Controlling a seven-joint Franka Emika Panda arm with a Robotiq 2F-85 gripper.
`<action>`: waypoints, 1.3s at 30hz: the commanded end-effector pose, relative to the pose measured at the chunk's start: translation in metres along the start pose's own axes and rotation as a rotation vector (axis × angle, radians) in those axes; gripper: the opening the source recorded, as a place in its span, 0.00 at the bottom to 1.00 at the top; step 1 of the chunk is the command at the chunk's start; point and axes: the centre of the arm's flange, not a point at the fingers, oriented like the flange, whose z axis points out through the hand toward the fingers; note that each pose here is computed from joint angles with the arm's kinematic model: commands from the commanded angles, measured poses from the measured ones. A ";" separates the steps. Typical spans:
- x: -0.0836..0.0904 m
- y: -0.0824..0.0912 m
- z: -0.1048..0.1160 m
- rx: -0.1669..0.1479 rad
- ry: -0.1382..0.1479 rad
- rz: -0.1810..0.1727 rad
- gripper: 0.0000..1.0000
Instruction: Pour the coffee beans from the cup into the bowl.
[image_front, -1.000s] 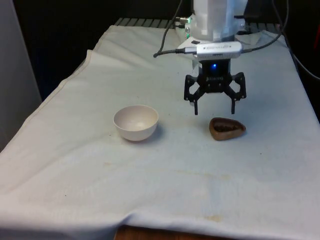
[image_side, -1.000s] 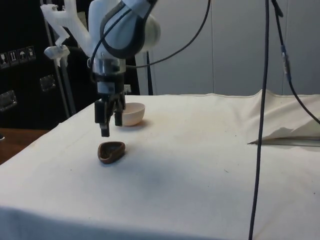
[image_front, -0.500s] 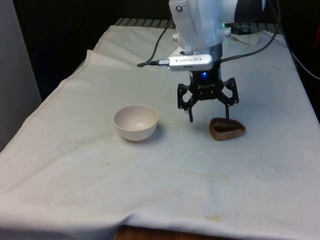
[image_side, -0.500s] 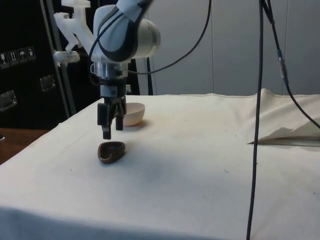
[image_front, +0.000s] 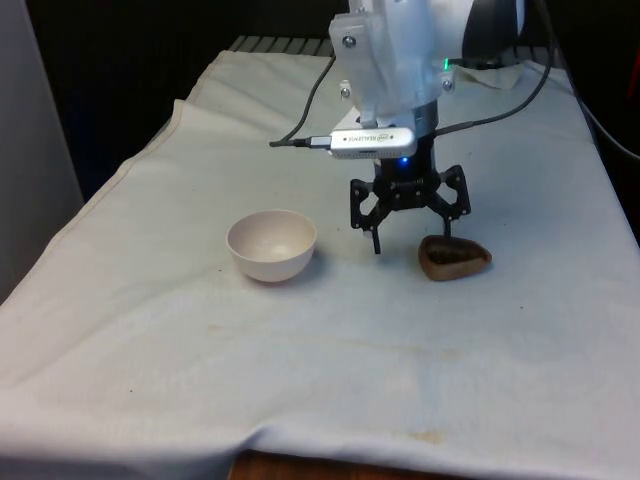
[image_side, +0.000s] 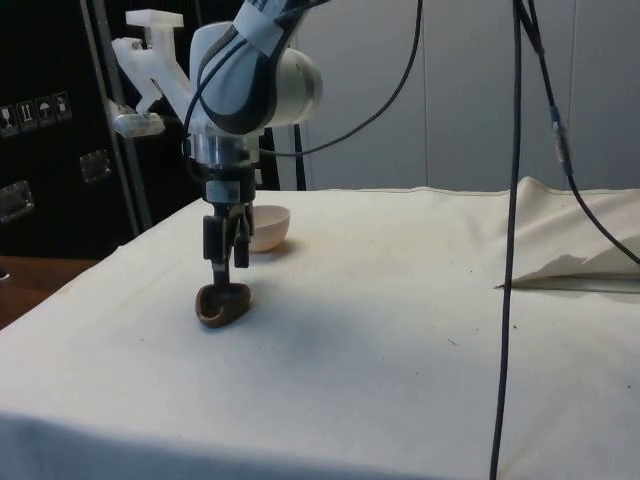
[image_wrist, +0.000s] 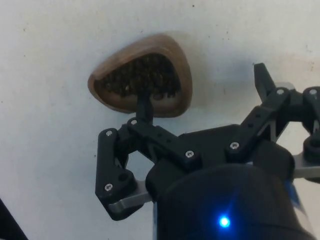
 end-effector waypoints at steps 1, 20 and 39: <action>0.002 0.001 0.003 0.002 0.001 -0.003 1.00; 0.003 -0.001 0.011 -0.004 -0.009 -0.005 1.00; 0.002 -0.003 0.019 -0.041 -0.009 -0.002 1.00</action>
